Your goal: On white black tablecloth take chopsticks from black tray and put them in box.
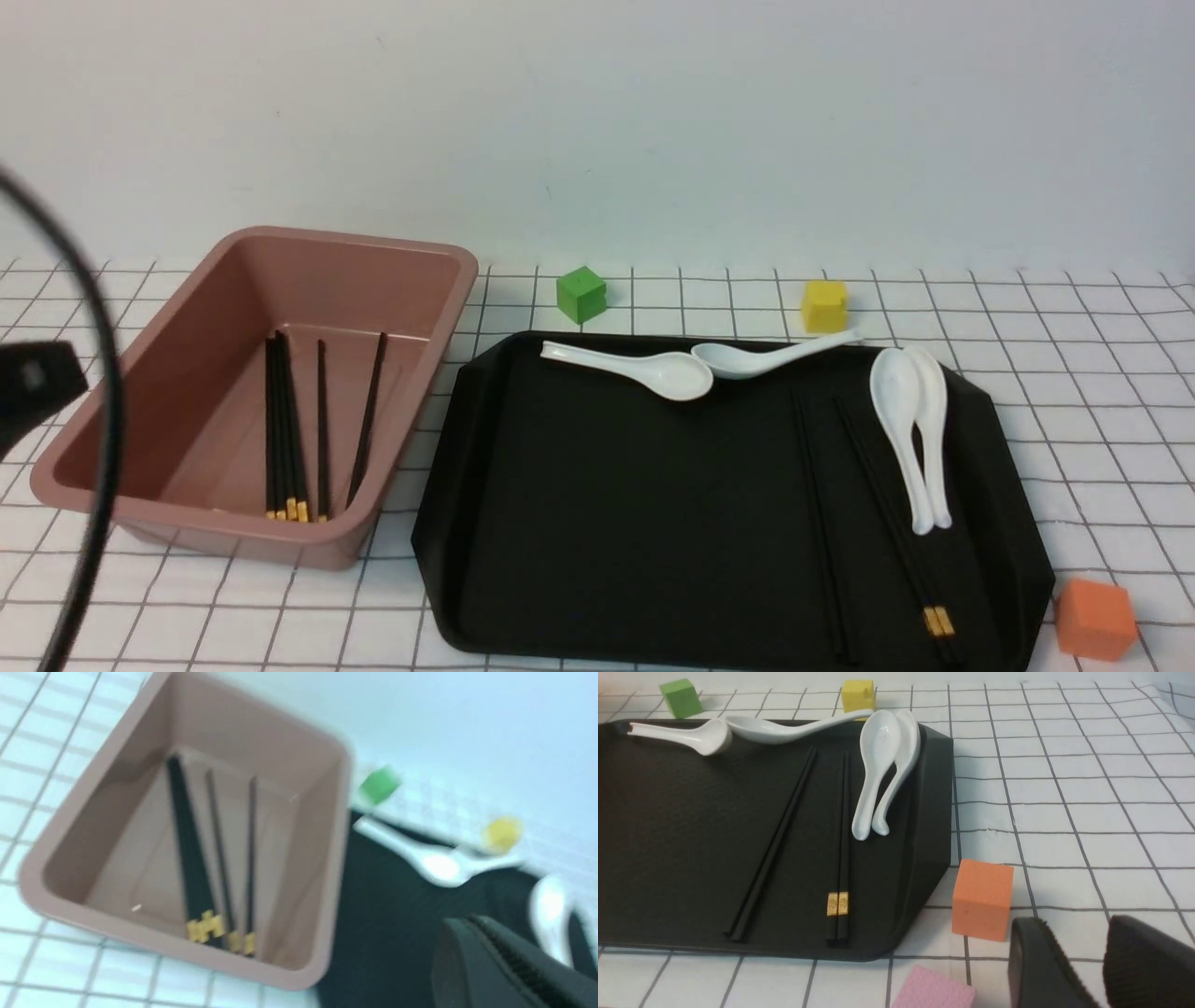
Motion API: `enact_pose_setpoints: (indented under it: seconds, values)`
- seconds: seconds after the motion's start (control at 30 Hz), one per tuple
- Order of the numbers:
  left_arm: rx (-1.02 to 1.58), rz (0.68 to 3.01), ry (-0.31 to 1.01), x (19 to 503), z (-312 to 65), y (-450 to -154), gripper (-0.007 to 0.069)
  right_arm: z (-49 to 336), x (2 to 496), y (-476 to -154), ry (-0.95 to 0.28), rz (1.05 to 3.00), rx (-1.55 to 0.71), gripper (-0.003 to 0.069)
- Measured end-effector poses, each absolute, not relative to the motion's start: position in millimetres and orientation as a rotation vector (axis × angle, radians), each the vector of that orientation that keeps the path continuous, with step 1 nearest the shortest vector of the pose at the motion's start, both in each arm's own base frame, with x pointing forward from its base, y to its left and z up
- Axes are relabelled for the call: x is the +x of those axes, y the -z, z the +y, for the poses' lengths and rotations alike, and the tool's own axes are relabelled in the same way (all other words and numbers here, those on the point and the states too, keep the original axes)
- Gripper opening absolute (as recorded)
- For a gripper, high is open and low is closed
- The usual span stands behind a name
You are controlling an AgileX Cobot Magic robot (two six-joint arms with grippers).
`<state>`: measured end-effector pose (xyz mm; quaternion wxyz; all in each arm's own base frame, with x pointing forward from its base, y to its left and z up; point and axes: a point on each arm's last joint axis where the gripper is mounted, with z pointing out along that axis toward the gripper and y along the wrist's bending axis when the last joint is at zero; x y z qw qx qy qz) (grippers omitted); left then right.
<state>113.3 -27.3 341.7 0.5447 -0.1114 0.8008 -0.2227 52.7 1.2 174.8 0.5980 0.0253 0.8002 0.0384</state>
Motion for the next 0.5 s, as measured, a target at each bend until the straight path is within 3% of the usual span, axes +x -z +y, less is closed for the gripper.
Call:
enact_pose_setpoints:
  seconds: [0.2,0.5]
  values:
    - [-0.268,1.828,0.550,91,-22,-311,-0.0013,1,53,-175,-0.089,1.856,0.059,0.0240]
    - [-0.261,1.760,0.547,92,-21,-304,-0.0013,1,53,-175,-0.089,1.856,0.059,0.0240]
